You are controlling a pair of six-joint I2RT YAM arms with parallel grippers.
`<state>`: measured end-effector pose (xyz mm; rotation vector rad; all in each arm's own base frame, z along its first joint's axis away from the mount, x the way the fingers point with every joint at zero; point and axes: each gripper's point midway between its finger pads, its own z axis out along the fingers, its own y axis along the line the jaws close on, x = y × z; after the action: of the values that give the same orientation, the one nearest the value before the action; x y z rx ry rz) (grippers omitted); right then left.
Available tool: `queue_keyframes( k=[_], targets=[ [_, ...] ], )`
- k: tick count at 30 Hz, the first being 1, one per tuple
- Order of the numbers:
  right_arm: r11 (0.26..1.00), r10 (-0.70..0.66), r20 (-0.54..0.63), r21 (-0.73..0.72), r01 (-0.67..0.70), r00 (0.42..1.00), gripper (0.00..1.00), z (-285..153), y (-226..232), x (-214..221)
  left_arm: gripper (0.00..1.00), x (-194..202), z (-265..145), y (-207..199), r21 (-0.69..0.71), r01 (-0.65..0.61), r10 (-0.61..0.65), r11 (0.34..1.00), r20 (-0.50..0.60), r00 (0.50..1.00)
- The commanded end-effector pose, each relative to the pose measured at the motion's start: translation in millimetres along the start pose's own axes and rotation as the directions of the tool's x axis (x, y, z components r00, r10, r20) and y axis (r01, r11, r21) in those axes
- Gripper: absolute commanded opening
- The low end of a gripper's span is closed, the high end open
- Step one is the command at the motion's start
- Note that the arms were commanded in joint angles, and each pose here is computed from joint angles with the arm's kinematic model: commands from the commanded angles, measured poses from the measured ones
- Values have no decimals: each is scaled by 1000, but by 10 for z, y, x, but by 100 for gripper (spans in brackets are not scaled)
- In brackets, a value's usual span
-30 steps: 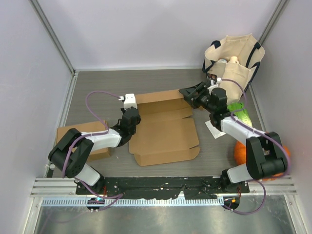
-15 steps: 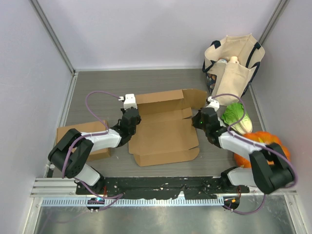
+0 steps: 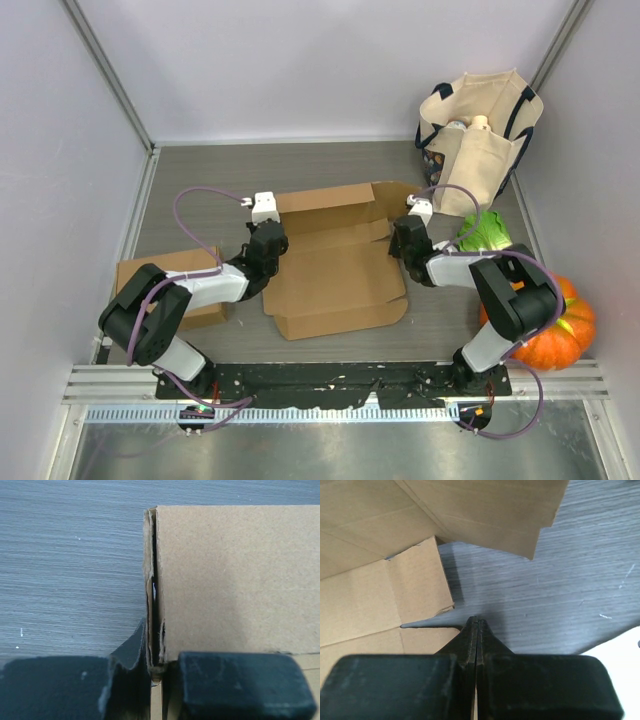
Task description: Fold the paper box
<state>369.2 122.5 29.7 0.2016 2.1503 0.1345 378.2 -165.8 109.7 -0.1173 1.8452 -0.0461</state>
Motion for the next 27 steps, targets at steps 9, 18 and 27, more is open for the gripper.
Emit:
queue_keyframes(
  k=[9,18,27],
  targets=[
    [1000,-5,230,-18,9,973,1,163,257,-737,0,42,34,-13,-14,-14,14,1000,-22,1000],
    [991,55,203,-127,-29,978,1,218,497,-657,0,30,46,-47,-9,19,-19,1000,-21,1000],
    [993,-65,225,113,40,972,1,69,-30,-601,0,64,38,-49,-2,17,-17,1000,-29,999]
  ],
)
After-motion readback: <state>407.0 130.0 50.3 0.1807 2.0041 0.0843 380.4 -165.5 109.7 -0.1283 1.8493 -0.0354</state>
